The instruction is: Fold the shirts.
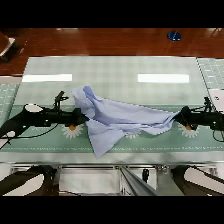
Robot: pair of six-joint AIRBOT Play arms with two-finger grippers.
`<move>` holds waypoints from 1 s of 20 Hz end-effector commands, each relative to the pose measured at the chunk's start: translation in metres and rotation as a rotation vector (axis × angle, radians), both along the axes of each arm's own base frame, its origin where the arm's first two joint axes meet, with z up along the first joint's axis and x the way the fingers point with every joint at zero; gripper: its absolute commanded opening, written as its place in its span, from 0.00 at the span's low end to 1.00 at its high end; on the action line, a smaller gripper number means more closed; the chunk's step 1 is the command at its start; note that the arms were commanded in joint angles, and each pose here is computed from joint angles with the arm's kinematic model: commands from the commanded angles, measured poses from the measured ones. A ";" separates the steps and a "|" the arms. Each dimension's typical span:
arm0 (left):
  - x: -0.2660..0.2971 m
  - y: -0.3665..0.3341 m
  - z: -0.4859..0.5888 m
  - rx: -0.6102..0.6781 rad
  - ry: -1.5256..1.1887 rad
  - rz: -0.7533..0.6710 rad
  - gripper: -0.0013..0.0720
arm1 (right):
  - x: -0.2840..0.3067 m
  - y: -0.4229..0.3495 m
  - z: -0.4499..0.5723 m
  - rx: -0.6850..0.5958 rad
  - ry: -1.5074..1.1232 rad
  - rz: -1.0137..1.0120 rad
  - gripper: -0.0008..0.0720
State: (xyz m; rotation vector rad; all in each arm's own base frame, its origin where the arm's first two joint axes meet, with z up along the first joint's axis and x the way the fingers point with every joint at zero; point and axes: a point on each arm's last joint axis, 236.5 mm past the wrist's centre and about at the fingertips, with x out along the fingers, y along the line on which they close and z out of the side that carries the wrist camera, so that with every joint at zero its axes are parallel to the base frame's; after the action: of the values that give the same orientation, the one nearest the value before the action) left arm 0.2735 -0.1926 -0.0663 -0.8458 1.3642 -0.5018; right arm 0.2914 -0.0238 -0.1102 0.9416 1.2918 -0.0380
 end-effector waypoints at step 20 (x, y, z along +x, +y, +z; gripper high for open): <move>-0.025 0.099 0.582 0.293 -1.592 0.199 0.04 | -0.065 0.040 0.559 -0.797 -1.171 0.060 0.05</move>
State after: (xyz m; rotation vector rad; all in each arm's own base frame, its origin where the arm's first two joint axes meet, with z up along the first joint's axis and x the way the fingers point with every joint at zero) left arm 0.2812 -0.1042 0.5031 -0.3097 -0.0940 -0.7733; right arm 0.2816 0.0145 0.4269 0.2030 0.2145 0.1659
